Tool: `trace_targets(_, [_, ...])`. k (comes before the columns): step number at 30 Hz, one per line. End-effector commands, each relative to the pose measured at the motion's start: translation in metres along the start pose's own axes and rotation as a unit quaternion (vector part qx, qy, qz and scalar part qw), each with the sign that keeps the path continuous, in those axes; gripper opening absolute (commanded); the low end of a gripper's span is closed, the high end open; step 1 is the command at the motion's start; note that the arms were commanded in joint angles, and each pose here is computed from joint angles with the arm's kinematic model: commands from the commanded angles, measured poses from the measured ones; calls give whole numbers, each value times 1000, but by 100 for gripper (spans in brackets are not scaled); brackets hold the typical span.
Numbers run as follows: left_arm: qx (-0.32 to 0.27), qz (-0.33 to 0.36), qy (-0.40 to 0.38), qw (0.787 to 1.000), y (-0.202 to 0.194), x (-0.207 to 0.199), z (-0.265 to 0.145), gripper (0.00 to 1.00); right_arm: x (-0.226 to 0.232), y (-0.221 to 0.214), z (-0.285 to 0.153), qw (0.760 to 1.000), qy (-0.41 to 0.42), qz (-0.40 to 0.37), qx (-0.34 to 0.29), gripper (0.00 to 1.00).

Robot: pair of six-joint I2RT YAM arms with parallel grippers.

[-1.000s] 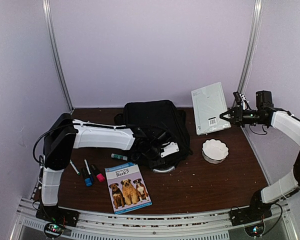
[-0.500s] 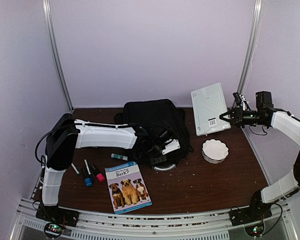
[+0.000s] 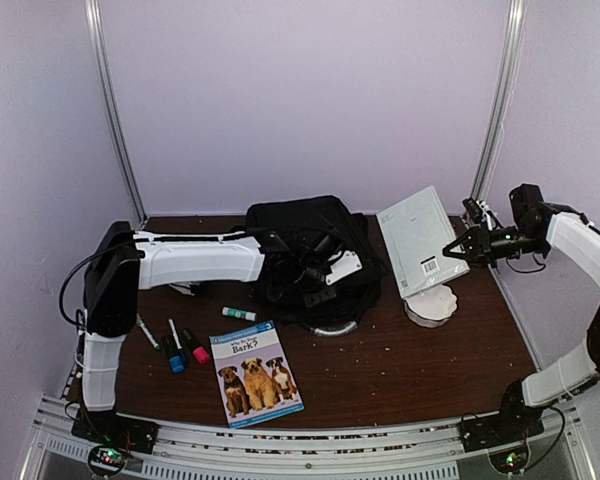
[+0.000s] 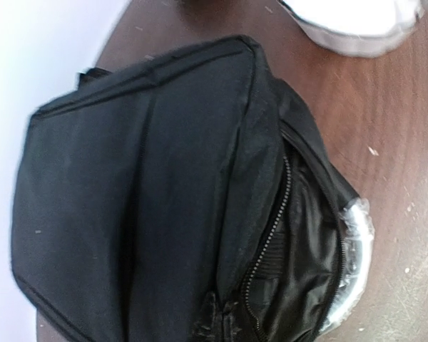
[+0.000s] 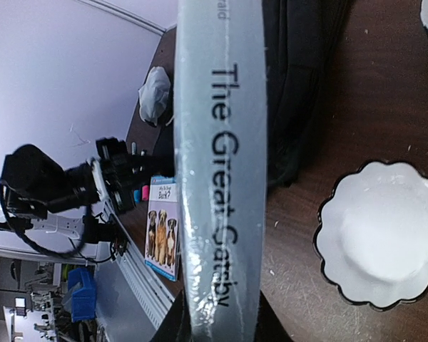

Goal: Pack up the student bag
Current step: Pick up the largest pocket of the bag from the student bag, then place the book in the largest pocket of the bag.

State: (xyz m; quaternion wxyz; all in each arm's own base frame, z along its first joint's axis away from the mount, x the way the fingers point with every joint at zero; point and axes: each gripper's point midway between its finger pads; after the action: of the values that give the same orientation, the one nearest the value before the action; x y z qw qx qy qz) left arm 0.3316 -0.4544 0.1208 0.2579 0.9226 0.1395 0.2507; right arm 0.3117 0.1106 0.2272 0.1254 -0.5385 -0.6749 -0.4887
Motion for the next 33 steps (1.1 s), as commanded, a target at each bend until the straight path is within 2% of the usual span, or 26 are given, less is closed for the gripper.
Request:
trace_targets(1, [-115,-58,72,989,63,80,-59,0,29,-13,-5,997,77,-19,10,0])
trace_targets(6, [-151,-97,81,980,77,116,-72,0,38,-31,-2,992,125,8,27,0])
trace_targets(13, [-207,-142,69,966,100,148,-89,0,39,-54,19,990,128,15,61,0])
trace_targets(20, [-239,-156,44,957,119,149,-93,0,74,-73,42,980,165,-12,115,0])
trace_targets(23, [-251,-161,31,954,124,146,-98,0,78,-70,51,977,175,-9,122,0])
trace_targets(30, [-272,-159,3,949,133,134,-113,0,92,-64,82,963,197,-7,185,0])
trace_targets(33, [-272,-154,8,950,134,130,-116,0,91,-55,98,965,191,3,179,0])
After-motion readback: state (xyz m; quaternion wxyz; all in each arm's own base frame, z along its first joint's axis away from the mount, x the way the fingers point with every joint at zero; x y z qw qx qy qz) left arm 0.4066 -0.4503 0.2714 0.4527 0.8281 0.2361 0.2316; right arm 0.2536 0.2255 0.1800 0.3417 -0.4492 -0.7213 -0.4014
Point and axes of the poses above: each gripper's point midway between its finger pads, its own z axis out along the fingers, its own x axis along the line the jaws close on, y = z × x, and after that the axes turned 3 degrees about -z, right-handed
